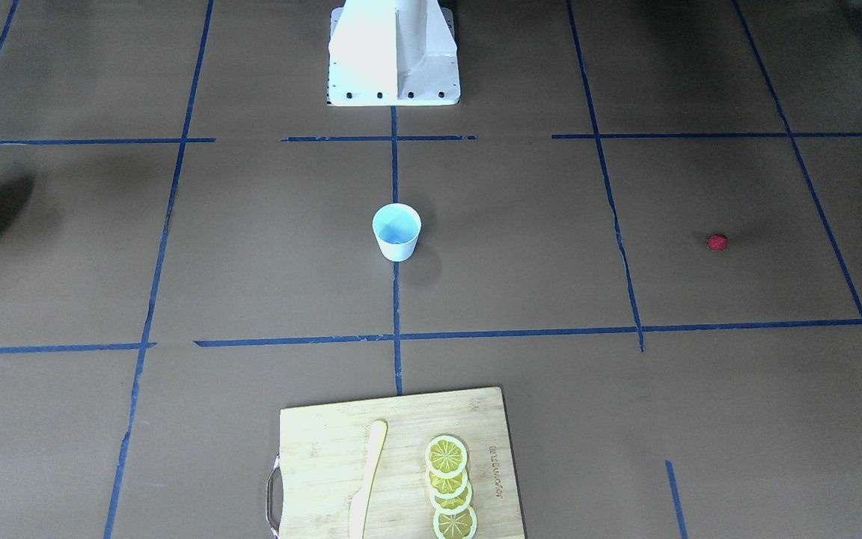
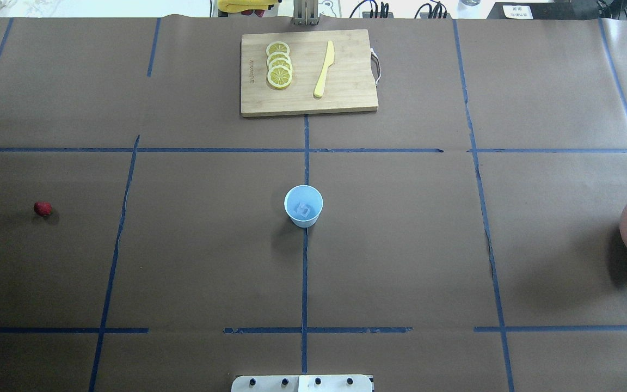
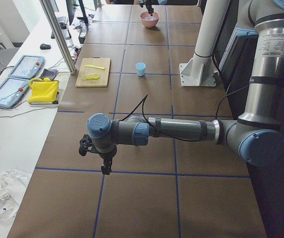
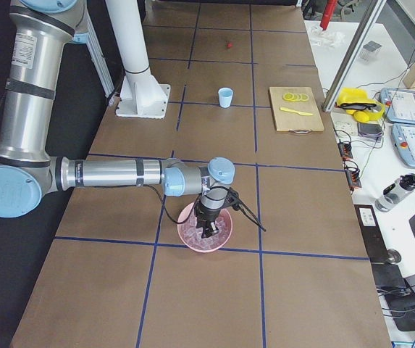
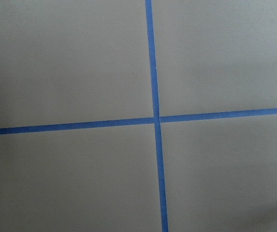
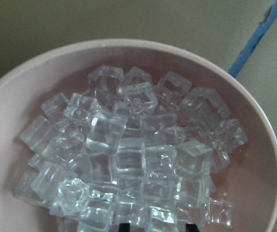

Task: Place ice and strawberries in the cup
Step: 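Grasp another ice cube from the pink bowl with the right gripper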

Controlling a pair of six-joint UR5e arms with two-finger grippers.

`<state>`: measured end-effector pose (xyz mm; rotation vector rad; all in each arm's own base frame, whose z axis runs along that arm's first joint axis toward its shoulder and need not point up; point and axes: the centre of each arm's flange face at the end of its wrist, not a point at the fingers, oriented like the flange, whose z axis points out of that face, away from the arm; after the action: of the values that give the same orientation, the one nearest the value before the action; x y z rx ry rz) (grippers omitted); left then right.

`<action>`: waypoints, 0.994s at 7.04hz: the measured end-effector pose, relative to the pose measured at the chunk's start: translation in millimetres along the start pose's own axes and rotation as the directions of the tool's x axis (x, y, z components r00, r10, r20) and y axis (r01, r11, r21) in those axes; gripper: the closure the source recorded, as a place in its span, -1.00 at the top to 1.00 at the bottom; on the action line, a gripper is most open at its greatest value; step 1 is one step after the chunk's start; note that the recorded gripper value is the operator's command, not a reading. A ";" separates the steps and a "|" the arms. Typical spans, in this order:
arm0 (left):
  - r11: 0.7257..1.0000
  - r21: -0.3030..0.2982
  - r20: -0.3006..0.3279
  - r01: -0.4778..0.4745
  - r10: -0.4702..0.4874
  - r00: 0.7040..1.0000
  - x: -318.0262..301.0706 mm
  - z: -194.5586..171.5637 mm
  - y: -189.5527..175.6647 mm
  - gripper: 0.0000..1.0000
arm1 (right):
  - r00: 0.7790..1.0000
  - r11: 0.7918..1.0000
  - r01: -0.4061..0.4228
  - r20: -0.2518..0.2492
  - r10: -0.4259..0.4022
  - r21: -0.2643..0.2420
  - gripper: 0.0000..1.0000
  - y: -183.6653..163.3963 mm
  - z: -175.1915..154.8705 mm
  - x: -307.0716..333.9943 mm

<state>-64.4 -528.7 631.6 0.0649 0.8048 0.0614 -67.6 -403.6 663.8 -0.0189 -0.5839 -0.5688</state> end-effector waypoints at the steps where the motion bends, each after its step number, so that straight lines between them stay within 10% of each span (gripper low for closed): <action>1: 1.000 0.001 0.000 -0.001 0.001 1.000 0.6 -0.6 -0.9 1.00 | 1.000 1.000 0.001 -0.007 -0.001 -0.009 -0.02 0.1 4.2 1.6; 3: 1.000 0.004 0.000 -0.003 0.003 1.000 2.1 -2.1 -3.1 1.00 | 1.000 1.000 -0.002 -0.014 0.001 -0.019 -0.09 0.6 8.9 4.6; 6: 1.000 0.009 0.000 -0.006 0.006 1.000 4.8 -4.9 -7.1 1.00 | 1.000 1.000 -0.002 -0.015 0.002 -0.019 -1.00 0.6 9.1 5.2; 7: 1.000 0.009 0.000 -0.004 0.004 1.000 5.2 -5.0 -7.5 1.00 | 1.000 1.000 0.004 -0.015 -0.004 -0.014 -1.00 0.1 6.7 4.1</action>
<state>-64.2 -535.6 623.8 0.0752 0.8047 0.0609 -68.2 -404.4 671.6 -0.0262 -0.5658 -0.5766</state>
